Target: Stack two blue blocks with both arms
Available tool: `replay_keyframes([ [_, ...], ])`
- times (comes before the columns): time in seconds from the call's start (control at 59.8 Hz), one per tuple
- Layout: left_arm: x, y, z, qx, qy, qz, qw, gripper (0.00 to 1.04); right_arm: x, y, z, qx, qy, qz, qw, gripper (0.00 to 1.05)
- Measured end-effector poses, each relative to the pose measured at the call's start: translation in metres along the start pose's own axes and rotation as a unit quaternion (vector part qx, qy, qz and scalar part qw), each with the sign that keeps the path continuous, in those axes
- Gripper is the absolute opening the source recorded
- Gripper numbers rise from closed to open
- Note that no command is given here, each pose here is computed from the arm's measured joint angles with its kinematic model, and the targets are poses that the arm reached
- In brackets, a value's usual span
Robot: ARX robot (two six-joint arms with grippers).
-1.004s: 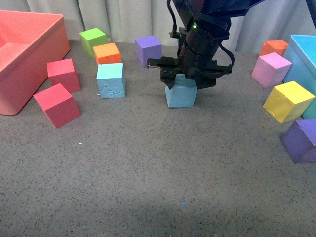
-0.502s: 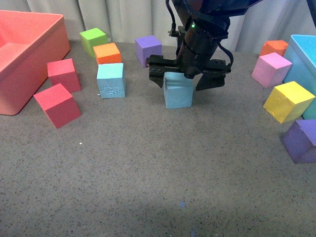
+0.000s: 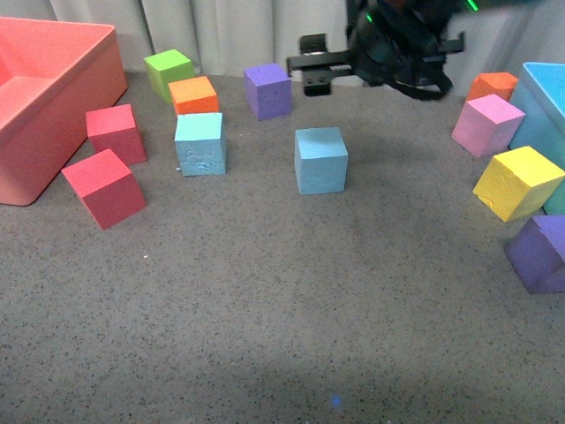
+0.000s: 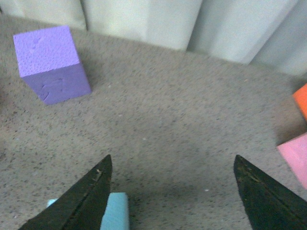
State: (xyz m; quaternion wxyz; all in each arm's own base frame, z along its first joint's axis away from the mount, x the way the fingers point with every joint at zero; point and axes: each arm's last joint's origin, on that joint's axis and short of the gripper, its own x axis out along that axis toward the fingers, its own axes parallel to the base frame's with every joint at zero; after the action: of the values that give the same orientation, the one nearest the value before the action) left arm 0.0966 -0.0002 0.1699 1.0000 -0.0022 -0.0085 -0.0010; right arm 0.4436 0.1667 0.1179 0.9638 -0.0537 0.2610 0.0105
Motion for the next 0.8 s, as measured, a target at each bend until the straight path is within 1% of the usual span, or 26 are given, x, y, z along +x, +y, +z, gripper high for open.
replay_keyframes([
  [0.017,0.0,0.0,0.0,0.0,0.0,0.0,1.0,0.98,-0.008,-0.01,-0.01,0.006,-0.039,0.0,0.999,0.67],
  [0.05,0.0,0.0,0.0,0.0,0.0,0.0,1.0,0.98,-0.022,-0.024,-0.019,0.018,-0.097,0.0,0.995,0.59],
  [0.084,0.0,0.0,0.0,0.0,0.0,0.001,1.0,0.98,-0.039,-0.038,-0.023,0.035,-0.16,-0.001,0.986,0.52],
  [0.1,0.0,0.0,0.0,0.0,0.0,0.001,1.0,0.98,-0.053,-0.049,-0.023,0.047,-0.206,-0.002,0.977,0.47],
  [0.134,0.0,0.0,0.0,0.0,0.0,0.0,1.0,0.98,-0.067,-0.058,-0.022,0.055,-0.238,-0.004,0.97,0.42],
  [0.201,0.0,0.0,0.0,0.0,0.0,0.0,1.0,0.98,-0.092,-0.076,-0.021,0.063,-0.273,-0.011,0.96,0.31],
  [0.217,0.0,0.0,0.0,0.0,0.0,0.0,1.0,0.98,-0.096,-0.079,-0.021,0.064,-0.277,-0.013,0.959,0.29],
  [0.251,0.0,0.0,0.0,0.0,0.0,0.0,1.0,0.98,-0.108,-0.088,-0.025,0.066,-0.282,-0.017,0.957,0.22],
  [0.351,0.0,0.0,0.0,0.0,0.0,0.0,1.0,0.98,-0.128,-0.1,-0.045,0.058,-0.267,-0.013,0.962,0.06],
  [0.368,0.0,0.0,0.0,0.0,0.0,0.0,1.0,0.98,-0.134,-0.102,-0.052,0.055,-0.26,-0.011,0.964,0.01],
  [0.435,0.0,0.0,0.0,0.0,0.0,0.0,1.0,0.98,-0.154,-0.112,-0.066,0.048,-0.24,-0.006,0.969,0.01],
  [0.485,0.0,0.0,0.0,0.0,0.0,0.0,1.0,0.98,-0.168,-0.118,-0.067,0.05,-0.249,-0.005,0.967,0.01],
  [0.502,0.0,0.0,0.0,0.0,0.0,0.0,1.0,0.98,-0.228,-0.142,-0.1,0.052,-0.253,-0.009,0.966,0.01],
  [0.519,0.0,0.0,0.0,0.0,0.0,0.0,1.0,0.98,-0.23,-0.142,-0.101,0.052,-0.253,-0.008,0.966,0.01],
  [0.535,0.0,0.0,0.0,0.0,0.0,0.0,1.0,0.98,-0.247,-0.152,-0.113,0.051,-0.252,-0.002,0.966,0.01],
  [0.636,0.0,0.0,0.0,0.0,0.0,0.0,1.0,0.98,-0.255,-0.156,-0.117,0.054,-0.253,-0.012,0.966,0.01],
  [0.803,0.0,0.0,0.0,0.0,0.0,0.0,1.0,0.98,-0.267,-0.156,-0.124,0.054,-0.252,-0.01,0.966,0.01],
])
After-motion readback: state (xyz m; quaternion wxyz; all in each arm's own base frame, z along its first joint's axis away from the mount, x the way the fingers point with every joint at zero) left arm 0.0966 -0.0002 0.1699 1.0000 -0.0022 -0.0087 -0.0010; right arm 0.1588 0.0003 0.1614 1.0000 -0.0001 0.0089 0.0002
